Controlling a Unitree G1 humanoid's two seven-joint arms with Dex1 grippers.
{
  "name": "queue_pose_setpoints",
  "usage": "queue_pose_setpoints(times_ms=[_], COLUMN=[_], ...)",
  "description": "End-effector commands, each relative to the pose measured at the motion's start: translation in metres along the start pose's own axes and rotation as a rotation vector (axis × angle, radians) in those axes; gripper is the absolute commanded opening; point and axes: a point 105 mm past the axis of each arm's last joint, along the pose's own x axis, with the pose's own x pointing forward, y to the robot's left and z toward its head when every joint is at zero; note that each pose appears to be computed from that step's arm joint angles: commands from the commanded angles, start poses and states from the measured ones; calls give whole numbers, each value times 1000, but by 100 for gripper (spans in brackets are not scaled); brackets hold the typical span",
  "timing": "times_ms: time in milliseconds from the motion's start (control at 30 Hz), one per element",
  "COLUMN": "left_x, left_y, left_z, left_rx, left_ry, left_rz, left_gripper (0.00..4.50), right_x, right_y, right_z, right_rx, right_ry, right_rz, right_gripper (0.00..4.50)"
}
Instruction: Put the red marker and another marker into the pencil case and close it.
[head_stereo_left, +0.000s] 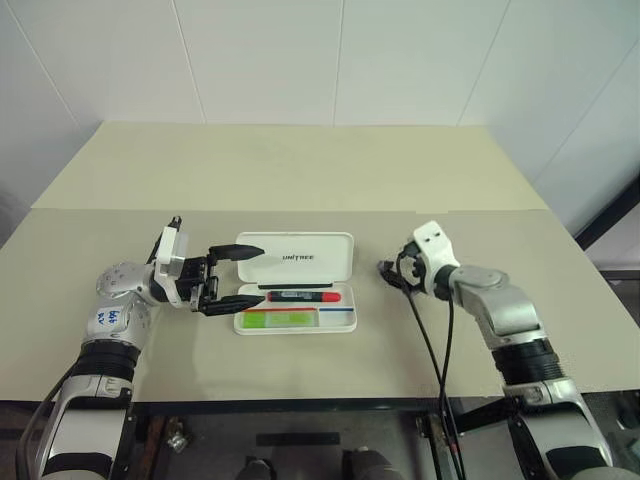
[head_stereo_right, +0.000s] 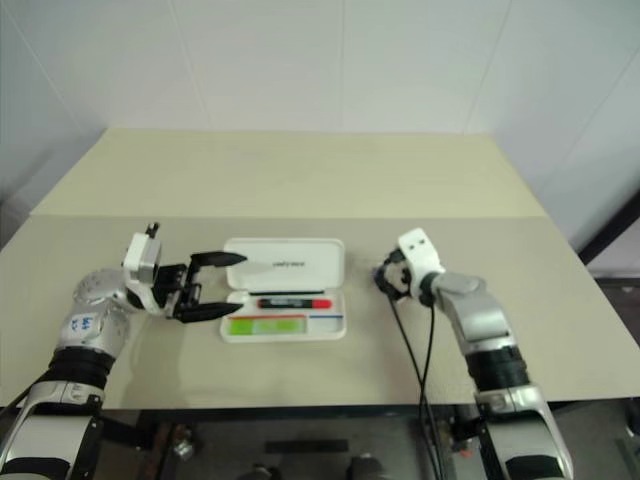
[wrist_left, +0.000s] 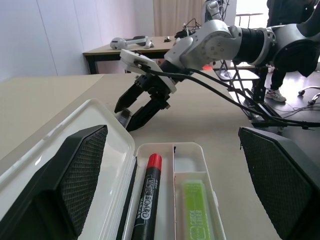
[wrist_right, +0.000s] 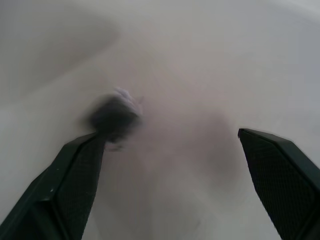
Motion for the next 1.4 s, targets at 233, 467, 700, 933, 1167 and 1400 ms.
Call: queue_pose_setpoints(times_ms=[233,467,700,933,1167,1400], left_x=[1,0,0,0,0,-1], left_y=[-6,-6,-5,-6,-5,-6], left_z=[7,7,7,8,8,7], left_rx=[42,42,41,39,41,40], left_ry=[-13,-10,-13,-27,-26,-24], left_rz=[-100,-97,-97,-98,-95,-93], left_gripper=[450,450,450,450,450,450], right_x=[-9,-18,-21,-15,-6,-3], right_y=[14,28,26,23,23,18], right_z=[21,20,6,-11,-10,-26], right_rx=[6,-5,18,170,295,328], right_ry=[-92,-74,-17,28,11,65], right_rz=[57,116,85,24,-68,-232], right_gripper=[446,446,446,446,446,446])
